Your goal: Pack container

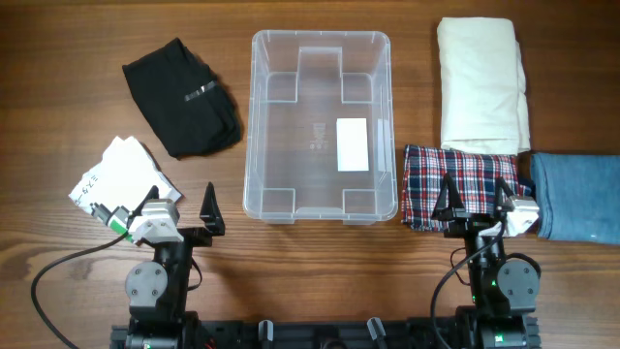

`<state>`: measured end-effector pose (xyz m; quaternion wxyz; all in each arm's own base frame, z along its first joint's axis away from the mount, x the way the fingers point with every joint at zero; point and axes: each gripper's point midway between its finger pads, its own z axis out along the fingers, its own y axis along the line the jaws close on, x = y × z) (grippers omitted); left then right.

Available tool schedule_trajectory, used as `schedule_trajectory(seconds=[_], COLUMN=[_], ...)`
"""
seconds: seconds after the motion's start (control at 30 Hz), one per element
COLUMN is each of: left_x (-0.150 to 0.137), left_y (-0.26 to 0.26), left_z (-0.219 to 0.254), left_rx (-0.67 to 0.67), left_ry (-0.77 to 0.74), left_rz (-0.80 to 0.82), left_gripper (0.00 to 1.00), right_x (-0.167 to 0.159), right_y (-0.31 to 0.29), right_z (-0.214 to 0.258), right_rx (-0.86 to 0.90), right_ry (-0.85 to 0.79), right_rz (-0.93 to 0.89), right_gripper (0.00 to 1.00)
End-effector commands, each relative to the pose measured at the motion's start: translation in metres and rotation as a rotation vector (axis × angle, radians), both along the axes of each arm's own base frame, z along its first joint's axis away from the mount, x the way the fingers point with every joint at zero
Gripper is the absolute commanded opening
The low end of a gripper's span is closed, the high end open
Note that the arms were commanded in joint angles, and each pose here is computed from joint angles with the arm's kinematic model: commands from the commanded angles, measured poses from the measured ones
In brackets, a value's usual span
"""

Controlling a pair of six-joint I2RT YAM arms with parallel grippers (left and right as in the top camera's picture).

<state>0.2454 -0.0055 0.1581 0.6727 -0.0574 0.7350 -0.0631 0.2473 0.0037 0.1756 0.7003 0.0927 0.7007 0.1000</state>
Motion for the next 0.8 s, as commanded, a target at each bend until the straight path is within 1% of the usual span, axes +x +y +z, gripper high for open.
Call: schedule_trajectory(seconds=[0.0,0.13,0.27,0.37,0.4,0.43,0.53,0.6,0.67,0.77], left_x=[0.0,0.0,0.0,0.0,0.0,0.0,0.0,0.0,0.0,0.0], left_y=[-0.001,-0.001,-0.001,-0.001,-0.001,-0.001,-0.001,-0.001,-0.001,-0.001], left_z=[-0.001,-0.001,-0.001,-0.001,-0.001,-0.001,-0.001,-0.001,-0.001,-0.001], left_rx=[0.022,0.022,0.022,0.022,0.022,0.022,0.022,0.022,0.022,0.022], left_ry=[-0.005,-0.005,-0.005,-0.005,-0.005,-0.005,-0.005,-0.005,-0.005,-0.005], left_rz=[-0.011,-0.011,-0.011,-0.011,-0.011,-0.011,-0.011,-0.011,-0.011,-0.011], left_gripper=[1.0,1.0,1.0,1.0,1.0,1.0,1.0,1.0,1.0,1.0], right_x=[-0.003,-0.006,-0.004,0.013,0.021,0.038,0.082,0.115,0.141,0.169], right_y=[0.026,0.028,0.022,0.016,0.015,0.014,0.004,-0.007,-0.022,-0.059], right_z=[0.007,0.022,0.073,0.104,0.11,0.117,0.123,0.124,0.126,0.129], right_rx=[0.107,0.121,0.121,0.117,0.102,0.036,-0.034,-0.011,0.034,0.09], right_ry=[-0.004,0.005,-0.03,0.003,0.022,0.068,0.219,0.341,0.433,0.548], right_rz=[0.153,0.165,0.135,0.096,0.084,0.082,0.057,0.06,0.079,0.059], right_gripper=[1.0,1.0,1.0,1.0,1.0,1.0,1.0,1.0,1.0,1.0])
